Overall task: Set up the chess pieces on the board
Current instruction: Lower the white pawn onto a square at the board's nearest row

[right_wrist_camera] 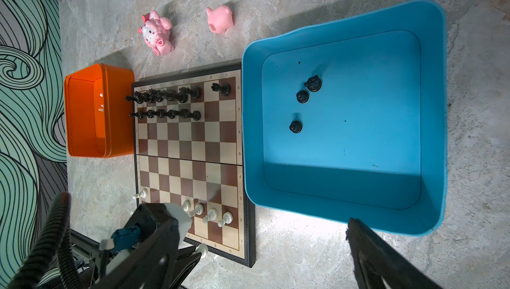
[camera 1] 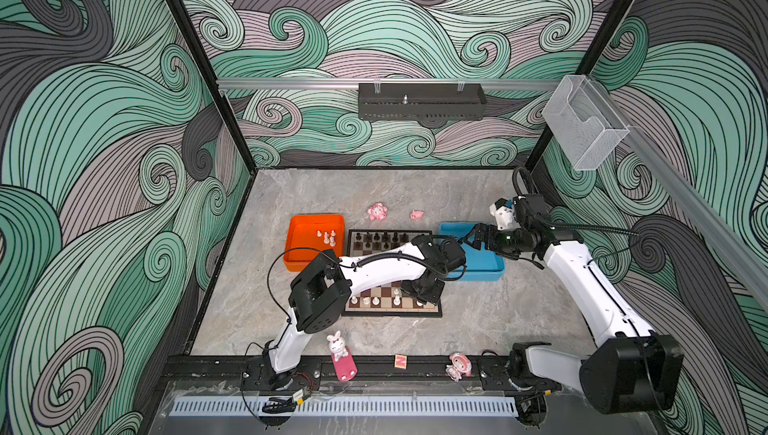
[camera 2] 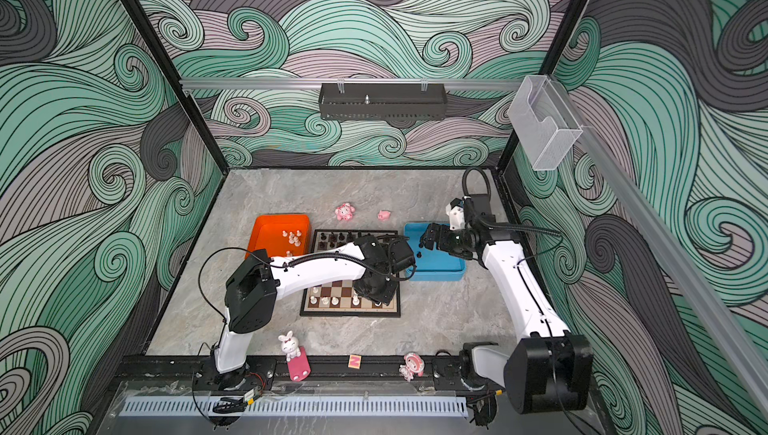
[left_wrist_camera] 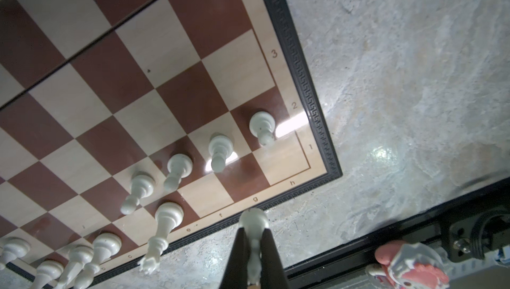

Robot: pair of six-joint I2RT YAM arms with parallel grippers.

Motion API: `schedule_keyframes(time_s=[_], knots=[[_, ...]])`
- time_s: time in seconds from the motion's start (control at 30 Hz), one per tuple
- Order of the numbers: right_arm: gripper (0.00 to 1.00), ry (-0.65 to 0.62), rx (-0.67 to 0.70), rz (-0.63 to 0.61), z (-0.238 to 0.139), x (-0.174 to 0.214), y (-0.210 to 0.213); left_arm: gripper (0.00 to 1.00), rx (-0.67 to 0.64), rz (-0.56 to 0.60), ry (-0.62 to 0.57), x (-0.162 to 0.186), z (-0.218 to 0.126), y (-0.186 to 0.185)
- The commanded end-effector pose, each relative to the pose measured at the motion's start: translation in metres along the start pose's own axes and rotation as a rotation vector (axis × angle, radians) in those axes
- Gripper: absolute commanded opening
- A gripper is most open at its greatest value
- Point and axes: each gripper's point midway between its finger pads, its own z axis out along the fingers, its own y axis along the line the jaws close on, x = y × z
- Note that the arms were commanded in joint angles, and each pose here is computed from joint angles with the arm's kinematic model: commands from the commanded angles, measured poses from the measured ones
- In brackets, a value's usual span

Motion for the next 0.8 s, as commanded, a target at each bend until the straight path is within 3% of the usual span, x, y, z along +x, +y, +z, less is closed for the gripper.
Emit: schedule_keyframes(time_s=[0.0, 0.77], knots=[[0.95, 0.013, -0.007, -0.003, -0.001, 0.003, 0.000, 0.04, 0.004, 0.002, 0.008, -0.004, 0.005, -0.006], [0.95, 0.018, -0.007, 0.001, 0.000, 0.003, -0.002, 0.04, -0.038, 0.019, -0.007, -0.011, 0.018, -0.001]])
